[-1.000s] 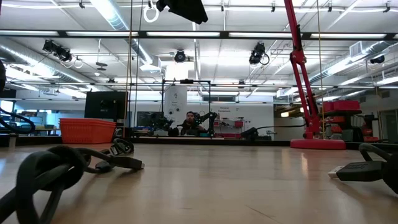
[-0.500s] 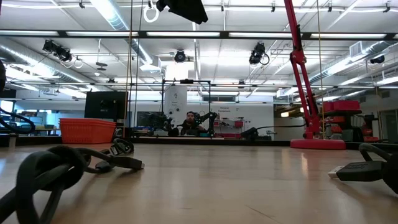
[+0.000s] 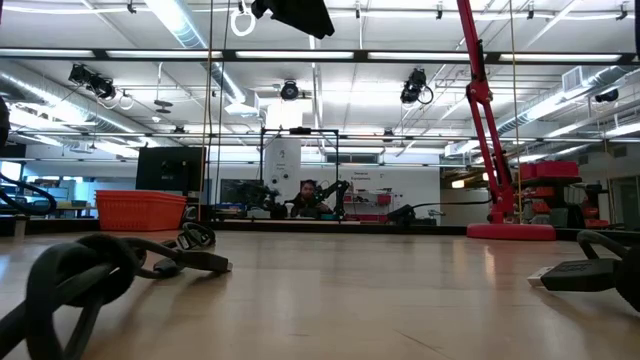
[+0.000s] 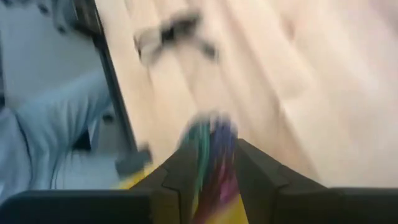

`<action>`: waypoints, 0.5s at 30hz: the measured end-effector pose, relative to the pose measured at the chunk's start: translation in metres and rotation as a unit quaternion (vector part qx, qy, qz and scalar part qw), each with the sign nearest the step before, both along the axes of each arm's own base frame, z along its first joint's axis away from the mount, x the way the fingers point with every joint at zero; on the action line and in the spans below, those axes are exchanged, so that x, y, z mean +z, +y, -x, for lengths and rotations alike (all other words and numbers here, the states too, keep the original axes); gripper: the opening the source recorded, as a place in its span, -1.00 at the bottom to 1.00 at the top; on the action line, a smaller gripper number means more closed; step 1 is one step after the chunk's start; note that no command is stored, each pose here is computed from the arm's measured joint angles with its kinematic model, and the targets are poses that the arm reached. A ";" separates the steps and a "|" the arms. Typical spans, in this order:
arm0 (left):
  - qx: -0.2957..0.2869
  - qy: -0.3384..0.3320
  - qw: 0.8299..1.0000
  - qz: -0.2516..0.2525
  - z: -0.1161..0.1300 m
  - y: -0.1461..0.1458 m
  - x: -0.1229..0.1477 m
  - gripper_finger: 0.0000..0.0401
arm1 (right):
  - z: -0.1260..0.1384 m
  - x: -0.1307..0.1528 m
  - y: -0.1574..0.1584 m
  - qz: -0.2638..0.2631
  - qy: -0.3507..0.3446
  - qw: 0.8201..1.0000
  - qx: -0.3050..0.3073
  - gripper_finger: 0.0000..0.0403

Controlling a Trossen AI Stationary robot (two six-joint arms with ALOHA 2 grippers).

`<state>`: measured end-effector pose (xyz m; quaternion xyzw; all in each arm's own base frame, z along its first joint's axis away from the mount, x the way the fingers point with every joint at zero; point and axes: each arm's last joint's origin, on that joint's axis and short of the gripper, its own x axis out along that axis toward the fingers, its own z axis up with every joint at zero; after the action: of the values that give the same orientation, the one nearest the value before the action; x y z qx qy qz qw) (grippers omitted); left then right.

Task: Pick & Place USB Port
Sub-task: Put the black charger cable into the orange bin

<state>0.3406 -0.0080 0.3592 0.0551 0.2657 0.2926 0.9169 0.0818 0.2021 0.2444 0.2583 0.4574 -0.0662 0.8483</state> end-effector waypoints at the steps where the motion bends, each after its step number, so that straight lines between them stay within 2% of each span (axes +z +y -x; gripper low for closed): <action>1: 0.000 0.000 1.000 0.000 0.000 0.000 0.000 -0.36 | -0.004 0.002 -0.003 0.010 -0.020 1.000 -0.003 -0.46; 6: 0.000 0.001 1.000 -0.001 0.000 0.000 0.000 -0.36 | -0.038 0.011 -0.015 0.051 -0.084 0.995 -0.003 -0.46; 12: -0.004 0.008 1.000 -0.004 0.000 0.000 -0.001 -0.36 | -0.100 0.012 -0.019 0.057 -0.125 0.986 0.090 -0.46; 15: -0.010 0.040 0.999 -0.005 0.004 0.000 -0.005 -0.36 | -0.117 0.003 -0.023 0.056 -0.105 0.986 0.116 -0.46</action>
<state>0.3370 -0.0080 0.3542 0.0740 0.3003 0.2822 0.9081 0.1991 0.1795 0.2472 0.1611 0.3879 0.0343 0.9069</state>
